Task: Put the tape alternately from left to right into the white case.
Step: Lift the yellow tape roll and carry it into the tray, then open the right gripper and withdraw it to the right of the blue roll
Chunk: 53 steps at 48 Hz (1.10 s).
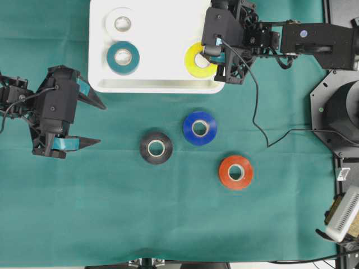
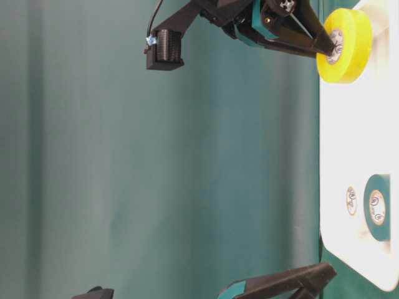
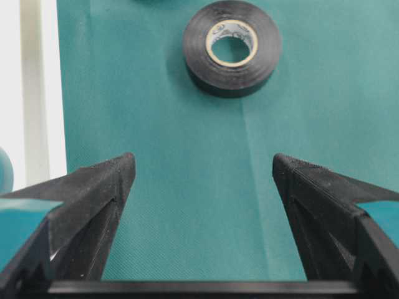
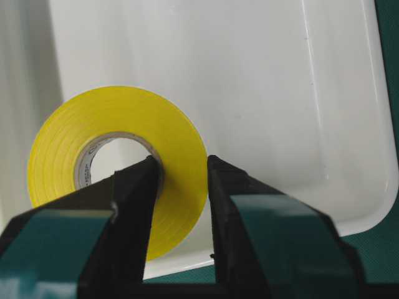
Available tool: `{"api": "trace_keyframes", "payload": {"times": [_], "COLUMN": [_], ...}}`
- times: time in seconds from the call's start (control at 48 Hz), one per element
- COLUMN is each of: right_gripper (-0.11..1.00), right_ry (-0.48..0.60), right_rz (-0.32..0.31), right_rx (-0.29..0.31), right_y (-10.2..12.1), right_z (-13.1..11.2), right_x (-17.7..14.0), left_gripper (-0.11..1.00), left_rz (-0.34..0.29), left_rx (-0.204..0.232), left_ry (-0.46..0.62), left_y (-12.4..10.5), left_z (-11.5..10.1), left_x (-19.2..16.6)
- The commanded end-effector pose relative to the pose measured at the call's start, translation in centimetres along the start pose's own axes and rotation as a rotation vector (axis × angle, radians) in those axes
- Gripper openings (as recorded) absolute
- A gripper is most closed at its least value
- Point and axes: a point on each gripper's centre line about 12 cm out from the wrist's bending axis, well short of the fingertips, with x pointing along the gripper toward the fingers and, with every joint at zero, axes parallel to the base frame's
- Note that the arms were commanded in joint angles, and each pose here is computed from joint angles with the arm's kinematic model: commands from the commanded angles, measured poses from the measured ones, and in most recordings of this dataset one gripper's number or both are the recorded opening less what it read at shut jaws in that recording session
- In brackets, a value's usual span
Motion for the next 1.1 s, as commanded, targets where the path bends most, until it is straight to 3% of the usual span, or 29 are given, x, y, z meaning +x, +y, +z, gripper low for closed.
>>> {"api": "trace_keyframes", "payload": {"times": [0.0,0.312,0.375,0.521,0.562,1.083], "right_gripper": [0.19,0.20,0.31,0.75,0.81,0.80], "right_ry": [-0.029,-0.010,-0.010,-0.009,-0.010,-0.021], "right_rz": [-0.001,0.001,0.001,0.002,0.001,0.022], "right_rx": [0.005,0.004,0.004,0.004,0.004,-0.012], "right_y": [-0.1,0.0,0.0,0.0,0.0,1.0], "right_z": [0.7,-0.1,-0.1,-0.2,-0.1,-0.3], "right_x": [-0.4,-0.2,-0.2,-0.2,-0.2,-0.9], "left_gripper": [0.60,0.60,0.60,0.60,0.60,0.60], "left_rz": [-0.002,0.000,-0.002,-0.002,-0.002,0.000], "left_rx": [-0.003,-0.004,-0.003,-0.003,-0.003,-0.004], "left_ry": [-0.034,-0.035,-0.034,-0.037,-0.037,-0.037], "left_y": [-0.1,0.0,-0.1,-0.1,-0.1,0.0], "left_z": [1.0,1.1,1.0,1.1,1.1,1.2], "left_x": [-0.3,-0.3,-0.3,-0.3,-0.3,-0.3]}}
